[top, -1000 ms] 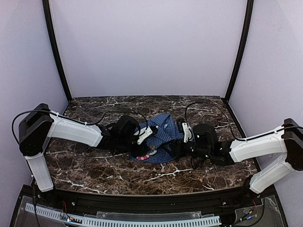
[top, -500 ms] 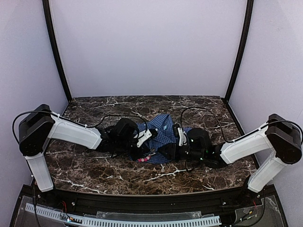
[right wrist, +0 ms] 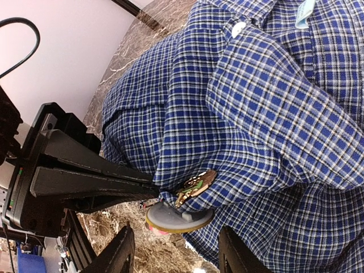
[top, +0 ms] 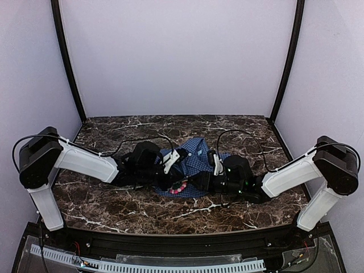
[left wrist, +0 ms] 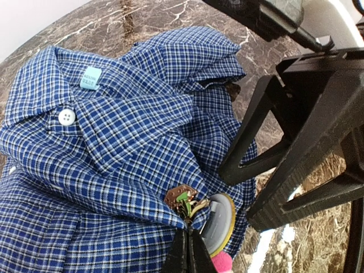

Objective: Remove the brooch from the garment

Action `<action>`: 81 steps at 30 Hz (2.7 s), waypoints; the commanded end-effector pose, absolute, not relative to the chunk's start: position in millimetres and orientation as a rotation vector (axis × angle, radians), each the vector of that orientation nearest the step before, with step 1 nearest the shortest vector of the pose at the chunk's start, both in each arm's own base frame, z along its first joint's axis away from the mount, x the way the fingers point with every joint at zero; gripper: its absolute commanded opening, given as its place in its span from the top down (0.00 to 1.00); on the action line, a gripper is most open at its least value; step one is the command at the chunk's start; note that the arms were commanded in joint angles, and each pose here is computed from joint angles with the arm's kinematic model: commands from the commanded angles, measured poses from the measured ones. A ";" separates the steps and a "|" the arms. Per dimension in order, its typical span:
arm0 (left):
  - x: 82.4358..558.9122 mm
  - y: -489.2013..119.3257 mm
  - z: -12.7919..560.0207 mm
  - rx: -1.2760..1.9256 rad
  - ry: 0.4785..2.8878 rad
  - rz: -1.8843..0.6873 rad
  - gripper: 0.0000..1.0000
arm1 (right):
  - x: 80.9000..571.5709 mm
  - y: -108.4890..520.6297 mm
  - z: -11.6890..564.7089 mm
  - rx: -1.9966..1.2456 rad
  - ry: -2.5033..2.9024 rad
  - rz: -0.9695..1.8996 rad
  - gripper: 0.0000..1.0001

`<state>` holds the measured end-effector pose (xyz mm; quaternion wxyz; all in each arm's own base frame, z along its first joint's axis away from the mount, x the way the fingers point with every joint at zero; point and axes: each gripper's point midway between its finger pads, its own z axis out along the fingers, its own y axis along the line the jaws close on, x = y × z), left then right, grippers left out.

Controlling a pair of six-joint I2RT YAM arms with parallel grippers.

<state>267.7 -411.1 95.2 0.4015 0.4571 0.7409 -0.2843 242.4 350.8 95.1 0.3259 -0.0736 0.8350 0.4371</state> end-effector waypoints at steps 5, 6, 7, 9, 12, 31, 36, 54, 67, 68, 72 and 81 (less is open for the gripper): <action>269.6 -421.8 140.9 1.067 1.744 -0.796 0.99 | 245.7 348.0 110.0 -0.124 2.124 1.175 0.52; 269.2 -422.2 141.3 1.067 1.743 -0.799 0.99 | 246.0 347.7 111.8 -0.121 2.118 1.176 0.52; 268.5 -422.7 141.8 1.066 1.741 -0.805 0.99 | 246.3 347.2 112.7 -0.117 2.116 1.175 0.52; 267.5 -423.1 142.9 1.064 1.737 -0.816 0.99 | 247.9 346.7 114.1 -0.105 2.111 1.174 0.52; 267.8 -422.5 141.8 1.046 1.750 -0.825 0.99 | 248.4 347.8 118.7 -0.091 2.096 1.197 0.52; 269.6 -424.9 140.9 1.016 1.730 -0.795 0.99 | 254.3 353.0 121.9 -0.047 2.076 1.226 0.58; 265.5 -427.7 140.0 1.040 1.716 -0.804 0.99 | 259.5 353.5 118.0 -0.030 2.082 1.196 0.58; 266.3 -430.0 134.9 1.059 1.704 -0.679 0.99 | 265.9 348.3 109.6 0.013 2.105 1.137 0.91; 260.6 -433.6 146.8 1.057 1.701 -0.733 0.63 | 275.9 314.7 124.1 0.052 2.021 0.965 1.00; 259.6 -435.0 153.1 1.057 1.693 -0.748 0.54 | 277.7 311.0 127.1 0.050 2.011 0.933 1.00; 256.6 -440.4 171.8 1.075 1.662 -0.780 0.38 | 285.8 301.7 145.4 0.002 1.959 0.819 1.00; 264.7 -446.1 213.7 1.097 1.587 -0.820 0.17 | 282.3 308.2 195.8 -0.319 1.801 0.684 1.00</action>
